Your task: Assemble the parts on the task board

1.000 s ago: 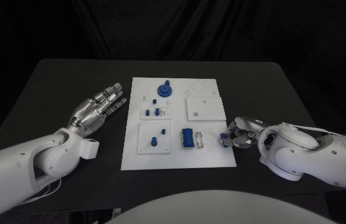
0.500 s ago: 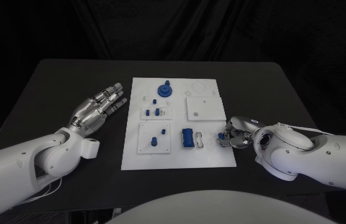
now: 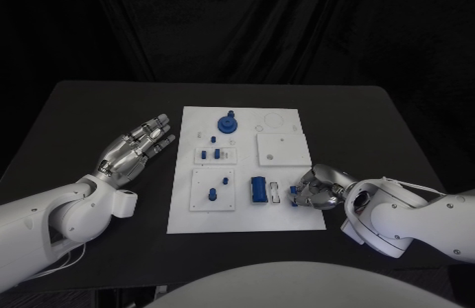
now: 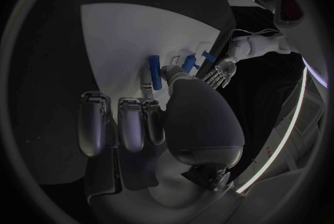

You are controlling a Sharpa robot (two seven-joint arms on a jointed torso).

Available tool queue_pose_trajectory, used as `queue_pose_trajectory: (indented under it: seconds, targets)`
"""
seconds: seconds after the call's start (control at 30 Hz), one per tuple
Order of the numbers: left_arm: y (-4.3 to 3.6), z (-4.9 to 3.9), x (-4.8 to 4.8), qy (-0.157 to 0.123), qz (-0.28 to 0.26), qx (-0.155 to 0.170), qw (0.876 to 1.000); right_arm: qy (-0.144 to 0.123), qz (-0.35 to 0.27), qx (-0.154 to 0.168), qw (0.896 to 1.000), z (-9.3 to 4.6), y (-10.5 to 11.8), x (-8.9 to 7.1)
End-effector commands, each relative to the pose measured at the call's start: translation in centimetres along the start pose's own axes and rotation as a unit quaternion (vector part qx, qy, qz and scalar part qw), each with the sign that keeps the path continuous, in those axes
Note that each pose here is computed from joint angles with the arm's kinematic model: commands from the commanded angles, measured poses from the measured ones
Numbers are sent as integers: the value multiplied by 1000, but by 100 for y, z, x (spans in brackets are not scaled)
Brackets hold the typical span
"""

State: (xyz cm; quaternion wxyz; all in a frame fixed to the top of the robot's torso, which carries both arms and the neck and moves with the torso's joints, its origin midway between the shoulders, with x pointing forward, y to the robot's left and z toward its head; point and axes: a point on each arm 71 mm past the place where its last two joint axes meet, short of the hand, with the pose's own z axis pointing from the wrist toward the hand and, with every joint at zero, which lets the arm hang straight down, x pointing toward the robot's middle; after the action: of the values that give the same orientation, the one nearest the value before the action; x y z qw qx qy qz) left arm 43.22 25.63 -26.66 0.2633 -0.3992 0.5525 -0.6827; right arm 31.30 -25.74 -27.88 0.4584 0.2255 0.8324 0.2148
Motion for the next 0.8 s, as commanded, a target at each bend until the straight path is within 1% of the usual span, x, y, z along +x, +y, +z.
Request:
queue_pose_trajectory:
  seconds: [0.03, 0.27, 0.6, 0.8]
  targets:
    - [-2, 3, 17, 6, -6, 8, 1000, -1, 78, -7, 997, -33, 58, 34]
    - [9, 9, 28, 7, -7, 7, 1000, 11, 100, -7, 995, -22, 103, 80]
    - [18, 17, 35, 8, -8, 5, 1000, 14, 102, -6, 995, 49, 121, 106]
    - [22, 21, 39, 9, -8, 3, 1000, 16, 99, 1, 995, 95, 112, 114]
